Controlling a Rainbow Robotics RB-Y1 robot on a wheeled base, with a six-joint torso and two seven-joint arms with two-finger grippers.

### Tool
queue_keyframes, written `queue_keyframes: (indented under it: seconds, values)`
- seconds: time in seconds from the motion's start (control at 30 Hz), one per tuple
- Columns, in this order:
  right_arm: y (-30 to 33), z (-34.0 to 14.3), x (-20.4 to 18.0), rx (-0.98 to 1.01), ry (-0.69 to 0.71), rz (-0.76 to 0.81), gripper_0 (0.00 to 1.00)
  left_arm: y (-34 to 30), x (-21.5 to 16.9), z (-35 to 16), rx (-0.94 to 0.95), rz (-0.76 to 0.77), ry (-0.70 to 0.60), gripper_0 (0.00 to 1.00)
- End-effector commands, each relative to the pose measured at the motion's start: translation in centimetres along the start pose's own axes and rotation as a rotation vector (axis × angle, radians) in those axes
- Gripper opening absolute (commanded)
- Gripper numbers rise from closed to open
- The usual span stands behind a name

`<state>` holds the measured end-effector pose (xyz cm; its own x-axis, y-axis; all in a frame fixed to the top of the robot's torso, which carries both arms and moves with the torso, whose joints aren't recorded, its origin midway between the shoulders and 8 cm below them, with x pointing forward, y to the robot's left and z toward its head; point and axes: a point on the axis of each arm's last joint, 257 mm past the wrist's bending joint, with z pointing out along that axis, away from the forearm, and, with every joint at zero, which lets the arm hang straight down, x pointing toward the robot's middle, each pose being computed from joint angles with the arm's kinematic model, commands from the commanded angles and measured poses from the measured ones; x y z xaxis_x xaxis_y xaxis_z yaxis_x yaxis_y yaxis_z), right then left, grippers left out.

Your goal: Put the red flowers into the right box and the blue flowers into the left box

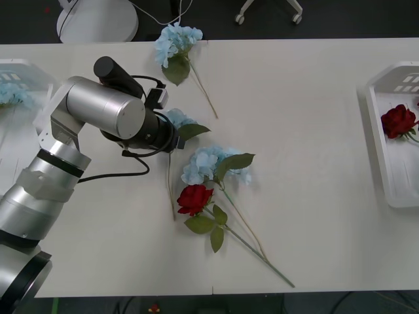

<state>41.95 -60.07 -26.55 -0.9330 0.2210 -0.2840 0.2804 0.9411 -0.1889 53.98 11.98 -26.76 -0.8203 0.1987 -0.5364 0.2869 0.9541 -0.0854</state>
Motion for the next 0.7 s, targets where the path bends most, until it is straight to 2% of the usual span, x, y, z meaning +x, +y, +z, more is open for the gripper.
queue_keyframes:
  seconds: [0.03, 0.17, 0.37, 0.53, 0.63, 0.67, 0.7]
  values:
    - [-0.4, -4.5, -4.8, -0.107, -0.138, 0.092, 1.00, -2.0, -0.9, 1.5, 0.004, 0.012, -0.039, 1.00]
    - [-1.0, -8.2, -7.4, -0.144, -0.234, 0.044, 1.00, -2.0, -0.2, 2.6, -0.006, -0.006, -0.030, 1.00]
    - [1.5, -13.9, -10.4, -0.143, -0.371, -0.196, 1.00, -2.3, 1.8, 4.2, 0.007, -0.046, -0.032, 1.00]
    - [9.5, -15.7, -9.3, -0.165, -0.377, -0.480, 1.00, -2.5, 3.8, 5.7, 0.018, -0.066, -0.049, 1.00]
    - [15.9, -15.6, -7.2, -0.226, -0.369, -0.630, 1.00, -2.6, 4.6, 6.3, 0.020, -0.069, -0.060, 1.00]
    - [17.0, -15.7, -6.8, -0.240, -0.367, -0.646, 1.00, -2.5, 4.7, 6.4, 0.019, -0.068, -0.059, 0.93]
    - [19.5, -15.5, -5.6, -0.278, -0.356, -0.668, 1.00, -2.5, 4.7, 6.4, 0.016, -0.067, -0.061, 0.81]
